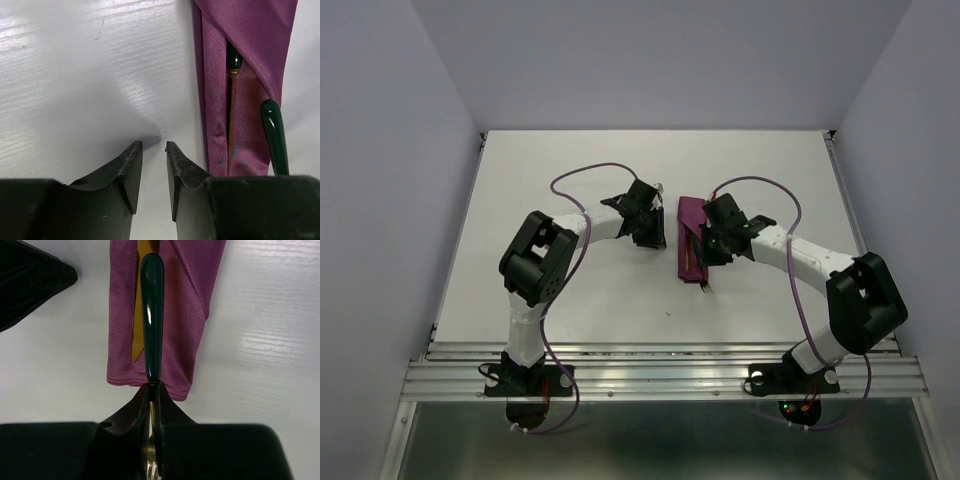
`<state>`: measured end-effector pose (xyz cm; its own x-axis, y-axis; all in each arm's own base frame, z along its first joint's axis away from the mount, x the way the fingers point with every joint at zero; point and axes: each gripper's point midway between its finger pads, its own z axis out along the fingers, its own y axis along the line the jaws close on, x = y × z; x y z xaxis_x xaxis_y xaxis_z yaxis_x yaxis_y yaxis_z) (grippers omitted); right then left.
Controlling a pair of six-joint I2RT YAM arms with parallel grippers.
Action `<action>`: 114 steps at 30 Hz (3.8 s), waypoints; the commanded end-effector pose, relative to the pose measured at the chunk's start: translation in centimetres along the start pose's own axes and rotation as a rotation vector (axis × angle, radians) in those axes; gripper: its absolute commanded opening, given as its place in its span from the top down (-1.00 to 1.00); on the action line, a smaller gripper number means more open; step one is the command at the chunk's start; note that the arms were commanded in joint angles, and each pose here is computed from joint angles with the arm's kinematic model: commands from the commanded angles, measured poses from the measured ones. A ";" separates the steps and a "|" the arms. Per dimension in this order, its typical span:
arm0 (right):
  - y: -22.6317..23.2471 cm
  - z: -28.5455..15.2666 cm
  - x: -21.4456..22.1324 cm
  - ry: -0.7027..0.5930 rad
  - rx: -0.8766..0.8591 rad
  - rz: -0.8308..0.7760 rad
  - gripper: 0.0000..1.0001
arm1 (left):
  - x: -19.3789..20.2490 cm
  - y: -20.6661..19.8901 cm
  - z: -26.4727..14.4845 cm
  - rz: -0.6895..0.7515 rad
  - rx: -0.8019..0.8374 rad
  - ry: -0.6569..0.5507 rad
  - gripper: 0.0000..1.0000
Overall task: Fold the napkin into a case and place the utensils inside
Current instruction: Stuff the fork into the folded napkin.
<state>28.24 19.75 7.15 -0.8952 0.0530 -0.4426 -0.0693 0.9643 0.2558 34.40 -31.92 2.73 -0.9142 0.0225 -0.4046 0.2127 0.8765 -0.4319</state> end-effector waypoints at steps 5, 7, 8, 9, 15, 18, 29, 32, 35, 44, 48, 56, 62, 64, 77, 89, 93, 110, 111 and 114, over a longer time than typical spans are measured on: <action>-0.1 1.4 1.0 0.026 0.032 0.056 0.99 | -0.5 0.4 -1.7 0.016 -0.015 -0.019 0.25; -0.2 1.6 0.8 0.021 0.042 0.065 0.99 | -0.5 0.4 -1.6 0.016 -0.016 -0.018 0.25; -0.4 1.8 0.8 0.019 0.059 0.068 0.99 | -0.5 0.4 -1.6 0.016 -0.015 -0.017 0.25; -0.5 1.9 0.6 0.013 0.068 0.072 0.99 | -0.5 0.4 -1.6 0.018 -0.015 -0.017 0.25; -1.0 2.8 -0.3 -0.010 0.117 0.085 0.99 | -0.4 0.4 -1.6 0.017 -0.016 -0.014 0.25; -1.2 3.2 -1.3 -0.037 0.143 0.073 0.99 | -0.4 0.5 -1.7 0.021 -0.020 -0.015 0.25; -0.6 4.1 -3.6 -0.066 0.161 0.026 0.99 | -0.4 1.1 -2.0 0.023 -0.036 -0.017 0.25; -0.8 4.5 -4.0 -0.069 0.181 0.017 0.99 | -0.4 1.2 -2.1 0.023 -0.040 -0.018 0.25; -0.8 4.9 -4.2 -0.067 0.191 0.010 0.99 | -0.3 1.3 -2.1 0.026 -0.041 -0.016 0.25; -1.7 5.7 -5.8 -0.085 0.222 0.020 0.99 | -0.1 1.1 -2.2 0.031 -0.026 -0.011 0.25; -1.6 5.9 -6.3 -0.090 0.224 0.012 0.99 | 0.3 0.1 -2.3 0.056 0.029 0.018 0.25; -2.2 6.0 -7.4 -0.108 0.240 0.012 0.99 | 1.4 -3.3 -3.0 0.077 0.193 0.046 0.40; -3.0 6.2 -8.0 -0.120 0.258 0.010 0.99 | 2.2 -4.6 -3.0 0.076 0.250 0.066 0.59; -2.9 6.3 -8.3 -0.124 0.256 0.006 0.97 | 2.3 -4.9 -3.0 0.077 0.258 0.070 0.61; -2.3 5.3 -6.7 -0.104 0.189 0.019 0.45 | 2.8 -4.9 -2.2 0.074 0.254 0.089 0.64; -2.4 5.4 -5.1 -0.085 0.212 -0.010 0.54 | 3.0 -4.9 -1.8 0.075 0.250 0.098 0.64; -2.6 5.7 -5.1 -0.086 0.225 -0.011 0.78 | 3.0 -4.8 -1.8 0.074 0.250 0.099 0.64; -2.6 6.1 -9.3 -0.184 0.303 -0.031 0.99 | 3.5 -4.3 -1.9 0.087 0.231 0.111 0.64; -2.6 6.1 -9.4 -0.186 0.304 -0.034 0.99 | 3.5 -4.2 -1.9 0.087 0.231 0.112 0.64; -2.9 6.4 -10.1 -0.194 0.314 -0.035 0.99 | 3.4 -4.2 -2.0 0.090 0.230 0.111 0.64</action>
<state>37.90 17.79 3.69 -0.8380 0.0386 -0.5444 0.0583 0.9981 -0.0191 29.80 -34.51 3.56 -0.9307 0.1411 -0.3375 0.3228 0.7510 -0.5761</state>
